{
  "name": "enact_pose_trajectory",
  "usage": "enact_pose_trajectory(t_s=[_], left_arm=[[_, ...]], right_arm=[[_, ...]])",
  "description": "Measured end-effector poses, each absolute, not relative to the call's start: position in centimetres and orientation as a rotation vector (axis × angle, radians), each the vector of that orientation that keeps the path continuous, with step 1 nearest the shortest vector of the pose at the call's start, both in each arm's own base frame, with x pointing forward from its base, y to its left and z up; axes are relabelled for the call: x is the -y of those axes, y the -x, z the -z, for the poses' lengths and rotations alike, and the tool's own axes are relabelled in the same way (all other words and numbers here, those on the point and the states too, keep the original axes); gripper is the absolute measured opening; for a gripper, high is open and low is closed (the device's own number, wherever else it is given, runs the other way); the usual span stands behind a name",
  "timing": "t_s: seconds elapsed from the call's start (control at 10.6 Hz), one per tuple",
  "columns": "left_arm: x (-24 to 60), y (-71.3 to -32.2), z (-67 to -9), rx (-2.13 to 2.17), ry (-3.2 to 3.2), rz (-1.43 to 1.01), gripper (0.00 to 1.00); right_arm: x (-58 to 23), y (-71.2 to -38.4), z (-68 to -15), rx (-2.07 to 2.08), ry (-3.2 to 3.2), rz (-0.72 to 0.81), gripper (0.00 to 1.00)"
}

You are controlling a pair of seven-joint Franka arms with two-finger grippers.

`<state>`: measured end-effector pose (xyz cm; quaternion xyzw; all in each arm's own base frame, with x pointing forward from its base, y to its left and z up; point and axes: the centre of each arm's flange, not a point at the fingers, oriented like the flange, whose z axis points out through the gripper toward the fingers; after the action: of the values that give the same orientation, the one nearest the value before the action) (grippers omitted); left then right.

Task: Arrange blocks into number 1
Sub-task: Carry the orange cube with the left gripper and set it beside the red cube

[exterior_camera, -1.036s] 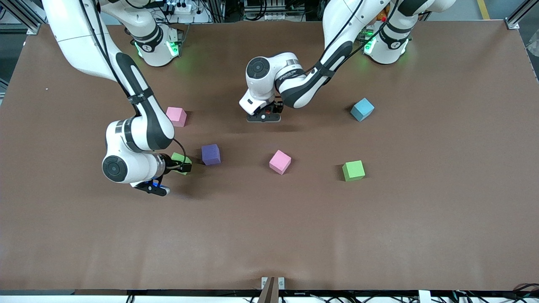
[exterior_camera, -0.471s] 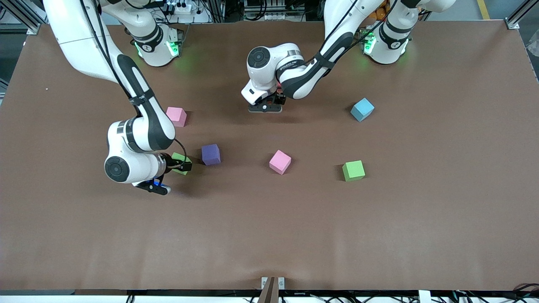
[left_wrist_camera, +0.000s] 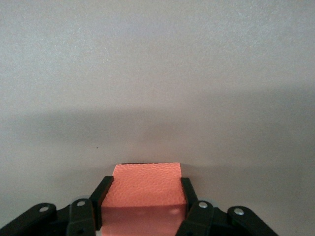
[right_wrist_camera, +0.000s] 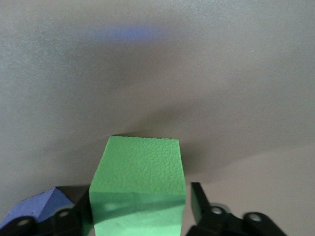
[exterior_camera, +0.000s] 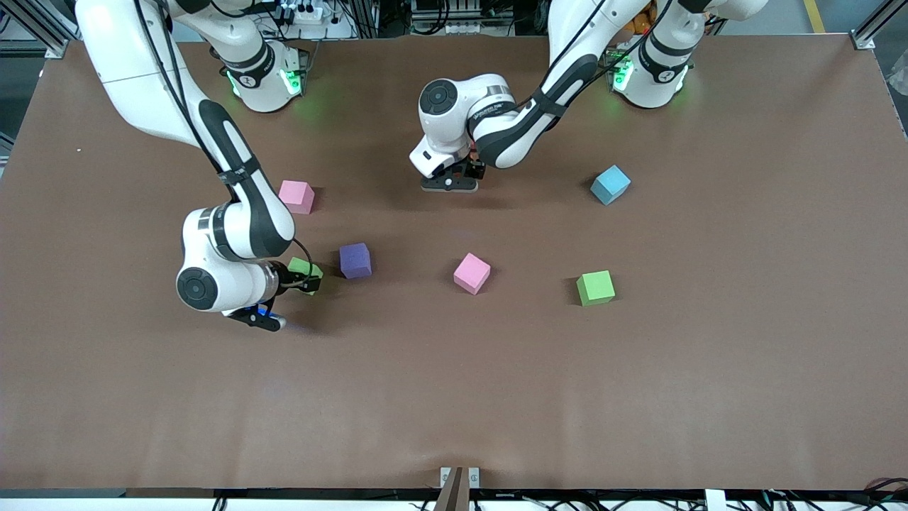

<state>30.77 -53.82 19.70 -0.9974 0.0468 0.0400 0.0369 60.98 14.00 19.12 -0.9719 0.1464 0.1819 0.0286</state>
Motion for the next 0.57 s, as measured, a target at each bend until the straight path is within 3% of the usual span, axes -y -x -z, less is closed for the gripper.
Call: enact_pose_trajectory(t_s=[0.09, 0.57], left_arm=[[53.7, -30.6, -19.7, -0.145, 3.066, -0.121, 0.60], [53.6, -28.9, -19.6, -0.150, 3.117, -0.080, 0.60]], right_arm=[[-14.0, -61.0, -19.2, -0.452, 2.999, -0.560, 0.62], [-15.7, -61.5, -21.5, -0.405, 3.001, -0.500, 0.59]])
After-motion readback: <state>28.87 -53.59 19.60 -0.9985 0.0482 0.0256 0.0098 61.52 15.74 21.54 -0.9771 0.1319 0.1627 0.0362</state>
